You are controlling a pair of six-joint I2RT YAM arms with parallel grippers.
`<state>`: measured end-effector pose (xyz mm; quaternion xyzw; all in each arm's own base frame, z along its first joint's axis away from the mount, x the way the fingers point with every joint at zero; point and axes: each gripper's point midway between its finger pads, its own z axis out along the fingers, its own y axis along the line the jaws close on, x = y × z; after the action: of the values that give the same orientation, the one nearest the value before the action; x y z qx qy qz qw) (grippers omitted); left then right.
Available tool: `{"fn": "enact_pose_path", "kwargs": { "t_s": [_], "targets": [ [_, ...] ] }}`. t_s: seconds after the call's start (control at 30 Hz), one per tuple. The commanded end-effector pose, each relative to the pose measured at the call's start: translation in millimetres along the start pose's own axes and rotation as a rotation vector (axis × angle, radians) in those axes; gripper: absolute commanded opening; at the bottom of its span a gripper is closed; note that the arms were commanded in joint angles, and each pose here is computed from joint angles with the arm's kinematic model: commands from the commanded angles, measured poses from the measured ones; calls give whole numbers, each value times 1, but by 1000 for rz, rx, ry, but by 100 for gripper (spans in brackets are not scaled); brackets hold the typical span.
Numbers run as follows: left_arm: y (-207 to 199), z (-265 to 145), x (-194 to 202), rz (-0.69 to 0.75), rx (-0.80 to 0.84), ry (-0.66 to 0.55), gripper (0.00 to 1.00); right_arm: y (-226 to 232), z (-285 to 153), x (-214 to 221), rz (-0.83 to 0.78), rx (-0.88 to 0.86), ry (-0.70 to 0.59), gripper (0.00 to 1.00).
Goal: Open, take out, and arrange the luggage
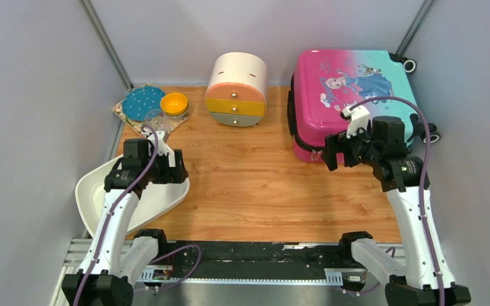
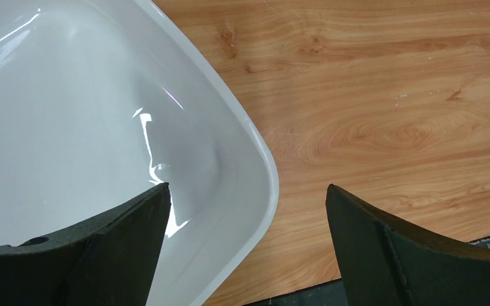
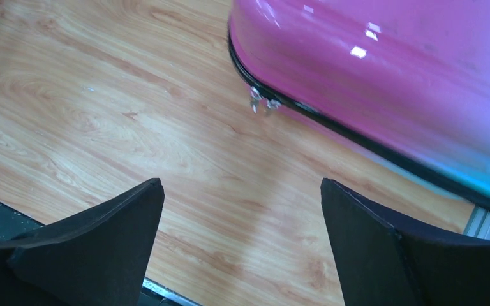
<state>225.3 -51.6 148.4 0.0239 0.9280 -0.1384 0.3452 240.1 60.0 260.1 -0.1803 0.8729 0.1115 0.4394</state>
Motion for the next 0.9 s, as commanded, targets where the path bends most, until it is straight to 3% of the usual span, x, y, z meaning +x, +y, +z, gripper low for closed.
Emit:
{"fn": "enact_pose_path", "kwargs": {
  "t_s": [0.0,0.17,0.33,0.57,0.67,0.77,0.87],
  "targets": [
    [0,2,-13,-30,-6,-38,99,7,8,-59,-83,22,-115,97],
    [5,3,-16,-42,-33,-31,99,21,39,-112,-101,37,-153,97],
    [12,8,-14,-48,-66,-33,99,32,74,-137,-165,128,-157,98],
    [16,8,-17,-57,-92,-34,99,67,139,-132,-256,223,-110,99],
    [16,8,-18,-63,-96,-38,99,74,167,-123,-194,268,-73,98],
    [17,7,-20,-68,-101,-41,99,72,195,-113,-142,321,-29,93],
    [16,7,-21,-73,-98,-47,99,65,219,-103,-103,393,-22,83]
  ]
}}
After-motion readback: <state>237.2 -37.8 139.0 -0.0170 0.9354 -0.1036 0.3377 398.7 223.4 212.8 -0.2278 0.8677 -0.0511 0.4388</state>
